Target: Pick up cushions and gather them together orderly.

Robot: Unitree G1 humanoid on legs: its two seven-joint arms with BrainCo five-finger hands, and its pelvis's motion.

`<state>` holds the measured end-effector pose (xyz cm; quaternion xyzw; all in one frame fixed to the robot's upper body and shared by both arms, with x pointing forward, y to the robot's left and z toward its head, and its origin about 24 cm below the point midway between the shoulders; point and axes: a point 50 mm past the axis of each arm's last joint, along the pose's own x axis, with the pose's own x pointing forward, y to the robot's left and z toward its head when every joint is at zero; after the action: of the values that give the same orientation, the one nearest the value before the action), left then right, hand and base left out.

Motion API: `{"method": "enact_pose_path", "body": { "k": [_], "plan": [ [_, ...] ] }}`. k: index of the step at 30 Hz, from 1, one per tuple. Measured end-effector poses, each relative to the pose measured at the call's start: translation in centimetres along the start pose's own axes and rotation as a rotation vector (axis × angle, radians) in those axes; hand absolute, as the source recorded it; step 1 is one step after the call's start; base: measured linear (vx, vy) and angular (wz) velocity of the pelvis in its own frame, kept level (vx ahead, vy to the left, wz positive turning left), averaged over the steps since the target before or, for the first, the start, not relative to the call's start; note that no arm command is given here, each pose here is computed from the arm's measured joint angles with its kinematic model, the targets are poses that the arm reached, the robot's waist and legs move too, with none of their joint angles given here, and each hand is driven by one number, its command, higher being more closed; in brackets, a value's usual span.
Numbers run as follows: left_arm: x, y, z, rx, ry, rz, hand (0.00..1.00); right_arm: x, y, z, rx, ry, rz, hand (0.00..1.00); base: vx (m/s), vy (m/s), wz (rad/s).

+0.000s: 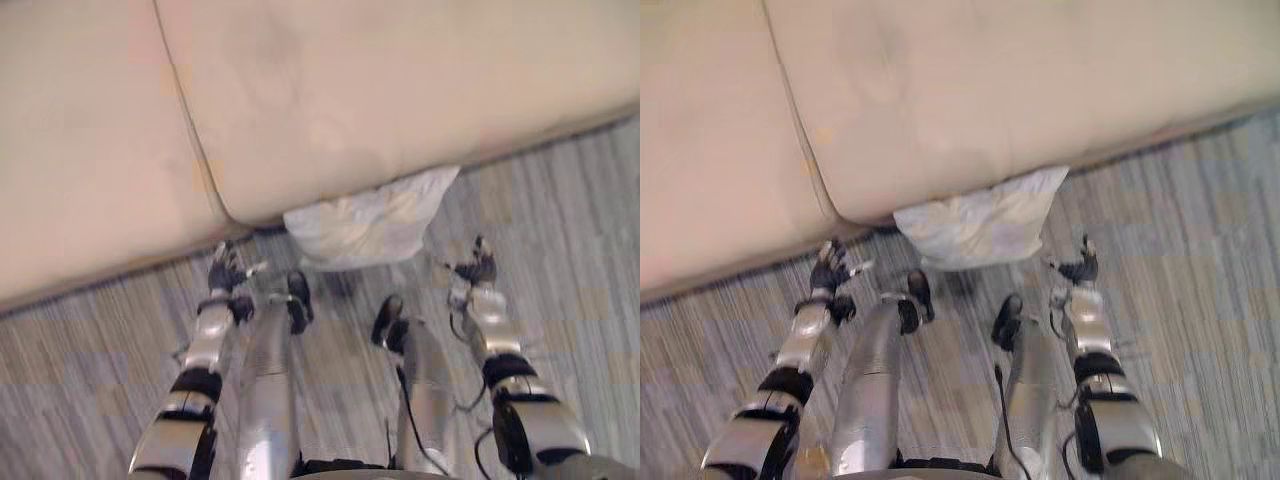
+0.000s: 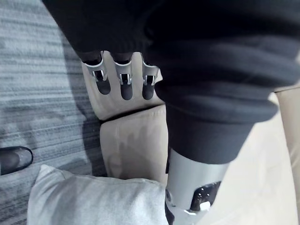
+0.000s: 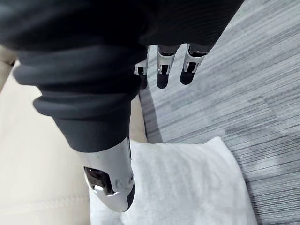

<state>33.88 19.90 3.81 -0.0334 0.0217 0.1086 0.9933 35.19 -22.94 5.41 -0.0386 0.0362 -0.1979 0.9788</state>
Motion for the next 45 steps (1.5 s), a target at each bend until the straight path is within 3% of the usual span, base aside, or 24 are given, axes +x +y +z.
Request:
{"method": "enact_pose_path", "body": {
  "k": [5,9,10,15,23,30,39,45],
  "plan": [
    [2.5,-5.1,7.4,-0.093,-0.209,-0.087,0.00,2.6,1.8,9.7,0.066,-0.242,-0.006,0.00,-0.05,-0.051,0.13],
    [2.6,-7.8,9.9,-0.120,-0.273,-0.138,0.00,2.9,3.0,14.5,0.087,-0.357,-0.002,0.00,-0.09,-0.065,-0.01],
    [2.4,-8.7,10.7,-0.122,-0.298,-0.158,1.00,2.9,3.3,15.3,0.097,-0.376,-0.004,1.00,-0.10,-0.038,-0.06],
    [2.0,-11.1,13.0,-0.158,-0.353,-0.180,1.00,2.5,5.0,18.1,0.139,-0.417,-0.003,1.00,-0.08,-0.004,-0.03],
    [1.9,-9.8,14.7,-0.165,-0.404,-0.100,1.00,-0.1,6.5,18.8,0.209,-0.525,0.059,1.00,-0.02,0.002,-0.03],
    [-1.3,-7.9,13.6,-0.243,-0.491,-0.099,1.00,-5.0,7.1,15.4,0.333,-0.601,0.166,1.00,-0.05,-0.060,-0.09],
    [-7.2,-4.2,3.5,-0.255,-0.280,-0.037,1.00,-12.2,7.0,6.0,0.346,-0.453,0.353,1.00,0.14,-0.059,0.21],
    [-9.4,-2.0,-0.2,-0.188,-0.158,-0.014,1.00,-12.9,7.2,0.8,0.238,-0.272,0.444,1.00,0.23,-0.036,0.58]
  ]
}}
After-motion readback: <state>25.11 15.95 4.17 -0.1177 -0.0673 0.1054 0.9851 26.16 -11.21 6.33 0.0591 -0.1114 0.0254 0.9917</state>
